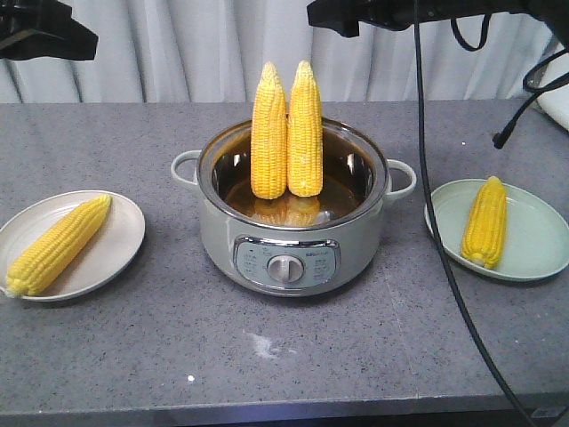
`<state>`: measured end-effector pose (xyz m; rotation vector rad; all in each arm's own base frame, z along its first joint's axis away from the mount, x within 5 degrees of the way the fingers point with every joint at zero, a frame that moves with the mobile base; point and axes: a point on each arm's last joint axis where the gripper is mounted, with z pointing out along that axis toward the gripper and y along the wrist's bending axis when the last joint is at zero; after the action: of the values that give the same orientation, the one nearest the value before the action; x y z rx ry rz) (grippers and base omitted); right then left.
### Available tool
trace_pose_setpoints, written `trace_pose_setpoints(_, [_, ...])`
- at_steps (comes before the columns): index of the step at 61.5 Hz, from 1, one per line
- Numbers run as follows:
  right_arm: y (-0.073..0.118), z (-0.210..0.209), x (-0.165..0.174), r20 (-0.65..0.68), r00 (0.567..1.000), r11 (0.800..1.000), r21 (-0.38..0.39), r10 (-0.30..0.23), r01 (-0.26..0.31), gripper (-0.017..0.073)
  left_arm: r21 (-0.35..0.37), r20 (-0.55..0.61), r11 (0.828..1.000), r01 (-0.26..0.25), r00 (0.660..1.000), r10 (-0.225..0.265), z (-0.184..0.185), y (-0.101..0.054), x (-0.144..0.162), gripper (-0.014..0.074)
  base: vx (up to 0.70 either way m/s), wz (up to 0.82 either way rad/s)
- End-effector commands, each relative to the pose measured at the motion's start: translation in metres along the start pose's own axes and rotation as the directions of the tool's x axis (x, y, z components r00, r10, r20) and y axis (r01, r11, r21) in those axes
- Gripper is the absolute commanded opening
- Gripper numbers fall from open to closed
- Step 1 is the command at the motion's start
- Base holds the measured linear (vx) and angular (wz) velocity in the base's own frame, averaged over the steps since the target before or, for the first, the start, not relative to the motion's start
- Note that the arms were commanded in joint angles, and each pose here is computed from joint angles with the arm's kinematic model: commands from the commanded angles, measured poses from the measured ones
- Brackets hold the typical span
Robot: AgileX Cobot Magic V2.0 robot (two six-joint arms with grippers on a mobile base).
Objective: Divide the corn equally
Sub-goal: 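Move the right gripper over a pot cob and grasp it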
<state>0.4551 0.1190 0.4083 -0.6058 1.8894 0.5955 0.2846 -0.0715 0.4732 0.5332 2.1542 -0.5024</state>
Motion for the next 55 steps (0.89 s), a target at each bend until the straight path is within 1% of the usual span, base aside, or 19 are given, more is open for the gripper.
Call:
trace_pose_setpoints(1, [0.013,-0.023,-0.029,0.14,0.99,1.0,-0.006,0.007,-0.006,0.0598,0.011,0.115,1.0,-0.006,0.993,0.005,-0.021,-0.012,-0.012,-0.0008,0.0,0.0])
trace_pose_setpoints(12, [0.006,-0.01,-0.018,0.108,0.994,1.0,-0.011,0.024,-0.023,0.0598,0.011,0.115,1.0,-0.006,0.993,0.005,-0.021,-0.012,-0.012,-0.0008,0.0,0.0])
trace_pose_setpoints(19, [0.002,-0.001,-0.013,0.11,0.993,0.999,-0.024,0.048,-0.045,0.0598,0.011,0.115,1.0,-0.006,0.993,0.005,-0.021,-0.012,-0.012,-0.0008,0.0,0.0])
trace_pose_setpoints(29, [0.004,0.015,-0.004,0.088,0.995,0.999,-0.036,0.039,-0.036,0.0598,0.011,0.115,1.0,-0.006,0.993,0.005,-0.021,-0.012,-0.012,-0.0008,0.0,0.0])
trace_pose_setpoints(37, [0.004,0.026,0.001,0.083,0.996,0.999,-0.034,0.045,-0.043,0.0598,0.013,0.11,1.0,-0.006,0.994,0.005,-0.021,-0.012,-0.011,-0.0008,0.0,0.0])
trace_pose_setpoints(49, [-0.004,0.041,0.015,0.046,0.995,0.996,-0.027,0.085,-0.084,0.0596,0.016,0.096,1.0,-0.008,0.995,0.006,-0.021,-0.012,-0.01,-0.0008,0.0,0.0])
trace_pose_setpoints(55, [-0.006,0.048,0.023,0.014,0.996,0.995,-0.037,0.09,-0.089,0.0594,0.016,0.096,1.0,-0.008,0.995,0.006,-0.021,-0.012,-0.01,-0.0008,0.0,0.0])
